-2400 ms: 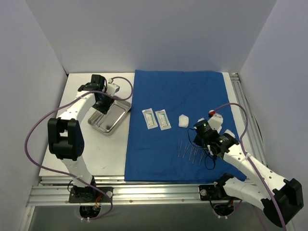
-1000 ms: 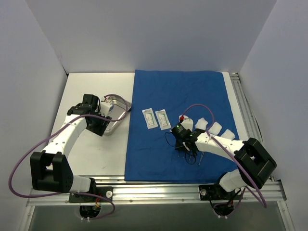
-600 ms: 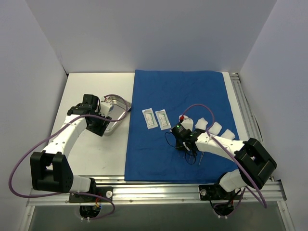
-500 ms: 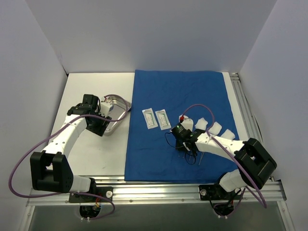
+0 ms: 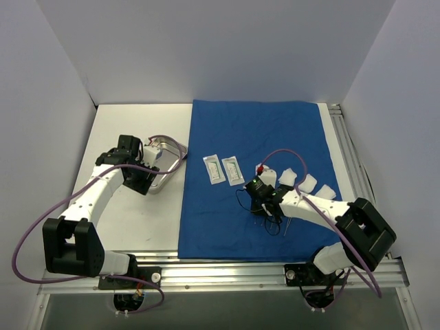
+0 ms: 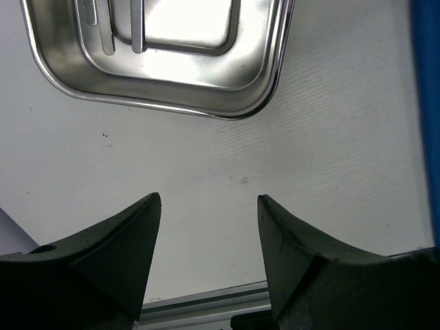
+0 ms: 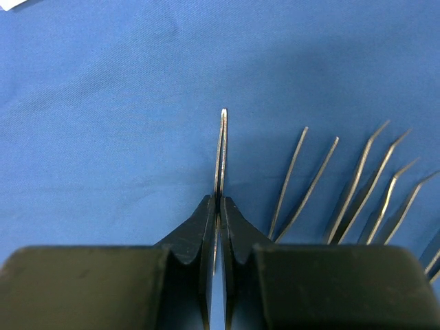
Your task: Prepare the surgical pack
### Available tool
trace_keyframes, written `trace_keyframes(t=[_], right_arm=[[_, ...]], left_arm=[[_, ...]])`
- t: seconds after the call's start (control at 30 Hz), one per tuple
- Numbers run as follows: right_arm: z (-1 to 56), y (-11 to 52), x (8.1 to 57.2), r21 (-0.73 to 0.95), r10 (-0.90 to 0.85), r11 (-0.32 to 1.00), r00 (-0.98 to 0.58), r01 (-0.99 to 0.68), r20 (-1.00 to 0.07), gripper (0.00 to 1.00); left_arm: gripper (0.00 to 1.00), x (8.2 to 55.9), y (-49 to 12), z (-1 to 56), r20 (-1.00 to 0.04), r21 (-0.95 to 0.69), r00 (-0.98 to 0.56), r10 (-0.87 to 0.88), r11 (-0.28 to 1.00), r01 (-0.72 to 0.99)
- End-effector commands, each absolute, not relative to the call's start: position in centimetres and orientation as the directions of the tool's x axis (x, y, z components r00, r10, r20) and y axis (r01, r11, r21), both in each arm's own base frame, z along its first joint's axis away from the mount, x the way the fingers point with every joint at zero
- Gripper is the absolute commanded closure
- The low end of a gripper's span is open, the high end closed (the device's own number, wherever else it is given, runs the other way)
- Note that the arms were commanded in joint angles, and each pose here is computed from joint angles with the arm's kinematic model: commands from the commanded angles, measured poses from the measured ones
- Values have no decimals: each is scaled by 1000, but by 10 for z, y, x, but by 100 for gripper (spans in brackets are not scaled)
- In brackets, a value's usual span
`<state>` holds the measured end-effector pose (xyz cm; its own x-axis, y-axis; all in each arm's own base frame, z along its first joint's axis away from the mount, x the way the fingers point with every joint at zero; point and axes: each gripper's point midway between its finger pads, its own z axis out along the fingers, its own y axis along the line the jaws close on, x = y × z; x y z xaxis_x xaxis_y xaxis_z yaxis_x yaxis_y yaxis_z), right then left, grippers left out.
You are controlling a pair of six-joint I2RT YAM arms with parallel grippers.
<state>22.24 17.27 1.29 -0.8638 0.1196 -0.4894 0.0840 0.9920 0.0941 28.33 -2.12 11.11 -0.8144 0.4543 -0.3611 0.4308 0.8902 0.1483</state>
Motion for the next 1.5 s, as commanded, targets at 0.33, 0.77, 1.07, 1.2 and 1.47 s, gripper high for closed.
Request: trace_keyframes(t=[0.33,0.77,1.07,1.2,1.47], right_arm=[[92,187,244,248,242,962,-766,111,-595,100],[205,357,357,737,579,672,-575,-64,-578,100],[191,506,413,896,717,440,-575,-64,-394,100],[160,551,421,880,691,471,-594,-63,-412,100],[105,572,421,850,705,527,-570,24,-421,100]], left_arm=[[33,290,-20,122,-421,168,-797,434,900,402],[33,305,29,147,-501,291,-812,301,942,169],[29,300,59,154,-534,314,-816,221,948,52],[29,302,58,151,-531,299,-819,215,953,56],[29,304,54,147,-536,270,-816,216,960,77]])
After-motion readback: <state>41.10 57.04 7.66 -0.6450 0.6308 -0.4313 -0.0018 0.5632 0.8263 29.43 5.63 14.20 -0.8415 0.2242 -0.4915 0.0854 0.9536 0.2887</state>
